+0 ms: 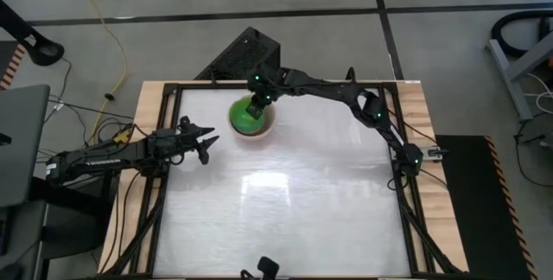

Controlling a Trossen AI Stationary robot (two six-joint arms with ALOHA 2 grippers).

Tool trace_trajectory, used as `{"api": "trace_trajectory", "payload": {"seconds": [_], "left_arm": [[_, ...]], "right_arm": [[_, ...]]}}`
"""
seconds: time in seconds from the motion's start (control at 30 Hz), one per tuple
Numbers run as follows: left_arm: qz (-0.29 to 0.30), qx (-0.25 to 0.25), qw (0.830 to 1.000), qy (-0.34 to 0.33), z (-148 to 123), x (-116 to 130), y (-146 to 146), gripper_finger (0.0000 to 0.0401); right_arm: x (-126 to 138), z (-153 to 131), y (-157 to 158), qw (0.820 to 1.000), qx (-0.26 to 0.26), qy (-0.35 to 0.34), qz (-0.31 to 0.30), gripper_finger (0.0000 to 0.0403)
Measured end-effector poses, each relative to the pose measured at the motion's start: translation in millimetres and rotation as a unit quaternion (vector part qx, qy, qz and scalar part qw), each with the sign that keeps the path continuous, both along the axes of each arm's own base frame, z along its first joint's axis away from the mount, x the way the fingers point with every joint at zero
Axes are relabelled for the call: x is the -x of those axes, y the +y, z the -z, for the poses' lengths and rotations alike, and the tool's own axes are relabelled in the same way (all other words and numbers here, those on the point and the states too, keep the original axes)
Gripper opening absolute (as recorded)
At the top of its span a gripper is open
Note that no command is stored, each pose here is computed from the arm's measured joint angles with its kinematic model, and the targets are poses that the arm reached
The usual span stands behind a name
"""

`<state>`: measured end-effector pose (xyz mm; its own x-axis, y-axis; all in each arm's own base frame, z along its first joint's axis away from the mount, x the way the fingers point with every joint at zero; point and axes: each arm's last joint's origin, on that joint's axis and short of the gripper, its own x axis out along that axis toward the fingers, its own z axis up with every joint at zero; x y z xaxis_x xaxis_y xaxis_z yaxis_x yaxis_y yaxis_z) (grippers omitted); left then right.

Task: Nest bowls inside each other
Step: Stack the green bowl on top of the orange patterned bowl

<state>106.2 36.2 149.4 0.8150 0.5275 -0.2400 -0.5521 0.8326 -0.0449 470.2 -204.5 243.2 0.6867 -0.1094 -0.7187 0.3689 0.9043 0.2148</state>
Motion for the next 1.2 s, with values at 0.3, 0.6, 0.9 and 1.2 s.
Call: {"api": "trace_trajectory", "payload": {"seconds": [0.3,0.6,0.9,1.2], "left_arm": [[-0.001,0.000,1.000,0.000,-0.1,0.0,0.0,0.0158],[-0.001,0.000,1.000,0.000,-0.1,0.0,0.0,0.0158],[-0.001,0.000,1.000,0.000,-0.2,0.0,0.0,0.0158],[-0.001,0.000,1.000,0.000,0.0,0.0,0.0,0.0158]], "right_arm": [[0.5,1.8,0.3,1.000,0.015,0.014,0.015,0.0006],[-3.6,2.4,11.2,0.999,0.032,0.025,0.022,0.0006],[-4.8,17.2,4.5,0.997,0.035,0.047,0.052,0.0006],[-8.1,28.1,3.7,0.997,0.030,0.055,0.052,0.0006]]}}
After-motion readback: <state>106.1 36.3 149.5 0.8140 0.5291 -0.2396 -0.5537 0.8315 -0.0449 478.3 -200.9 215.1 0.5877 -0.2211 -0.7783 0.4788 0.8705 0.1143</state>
